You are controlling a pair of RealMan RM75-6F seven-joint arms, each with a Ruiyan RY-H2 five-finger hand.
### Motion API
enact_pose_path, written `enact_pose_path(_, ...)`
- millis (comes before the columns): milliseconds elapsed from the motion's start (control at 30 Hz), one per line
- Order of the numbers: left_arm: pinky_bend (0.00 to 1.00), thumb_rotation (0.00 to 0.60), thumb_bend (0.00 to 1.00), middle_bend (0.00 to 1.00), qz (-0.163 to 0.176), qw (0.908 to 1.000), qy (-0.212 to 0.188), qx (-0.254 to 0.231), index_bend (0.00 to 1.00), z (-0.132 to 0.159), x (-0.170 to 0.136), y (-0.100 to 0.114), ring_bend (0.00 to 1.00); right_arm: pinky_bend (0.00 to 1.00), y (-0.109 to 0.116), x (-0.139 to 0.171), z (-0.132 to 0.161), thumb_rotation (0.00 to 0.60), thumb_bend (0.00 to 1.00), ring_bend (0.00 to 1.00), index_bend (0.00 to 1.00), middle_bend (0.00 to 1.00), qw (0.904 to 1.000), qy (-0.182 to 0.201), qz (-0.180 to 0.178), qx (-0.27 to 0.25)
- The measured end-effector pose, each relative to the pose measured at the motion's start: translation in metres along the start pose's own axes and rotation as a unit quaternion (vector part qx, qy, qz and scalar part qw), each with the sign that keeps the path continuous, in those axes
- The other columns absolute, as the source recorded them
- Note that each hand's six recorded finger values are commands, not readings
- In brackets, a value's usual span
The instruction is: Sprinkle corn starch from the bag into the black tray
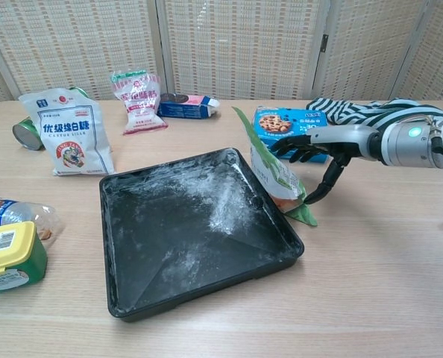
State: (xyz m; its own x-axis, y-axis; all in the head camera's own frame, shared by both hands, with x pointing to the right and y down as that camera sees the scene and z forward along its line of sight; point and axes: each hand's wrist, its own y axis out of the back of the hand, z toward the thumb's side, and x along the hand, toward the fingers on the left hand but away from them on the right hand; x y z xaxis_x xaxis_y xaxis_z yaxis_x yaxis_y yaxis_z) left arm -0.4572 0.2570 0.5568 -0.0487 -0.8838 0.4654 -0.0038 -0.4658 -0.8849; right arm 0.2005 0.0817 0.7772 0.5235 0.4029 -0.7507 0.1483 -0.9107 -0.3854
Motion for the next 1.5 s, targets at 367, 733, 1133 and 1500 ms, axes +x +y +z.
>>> enact_pose_path(367,0.07,0.6,0.33,0.21,-0.002,0.9998,0.017,0.002,0.3,-0.009,-0.005,0.001,0.19,0.08,0.002,-0.025,0.002,0.6,0.04,0.13,0.13,0.13,0.9999,0.0,0.006,0.01)
enact_pose_path(733,0.07,0.6,0.33,0.21,0.001,0.9999,0.015,0.003,0.3,-0.008,-0.004,0.004,0.19,0.09,-0.008,-0.041,0.003,0.6,0.04,0.21,0.36,0.19,0.9993,-0.004,0.01,0.037)
enact_pose_path(1133,0.07,0.6,0.33,0.21,0.001,0.9999,0.014,0.001,0.3,-0.009,-0.005,0.003,0.19,0.17,-0.008,-0.042,0.0,0.6,0.1,0.38,0.75,0.38,0.9987,0.005,-0.043,0.027)
enact_pose_path(1500,0.07,0.6,0.33,0.21,0.001,0.9999,0.011,-0.002,0.3,-0.009,-0.004,0.002,0.19,0.21,0.01,-0.03,-0.001,0.6,0.24,0.47,0.86,0.47,0.9923,0.019,-0.119,0.03)
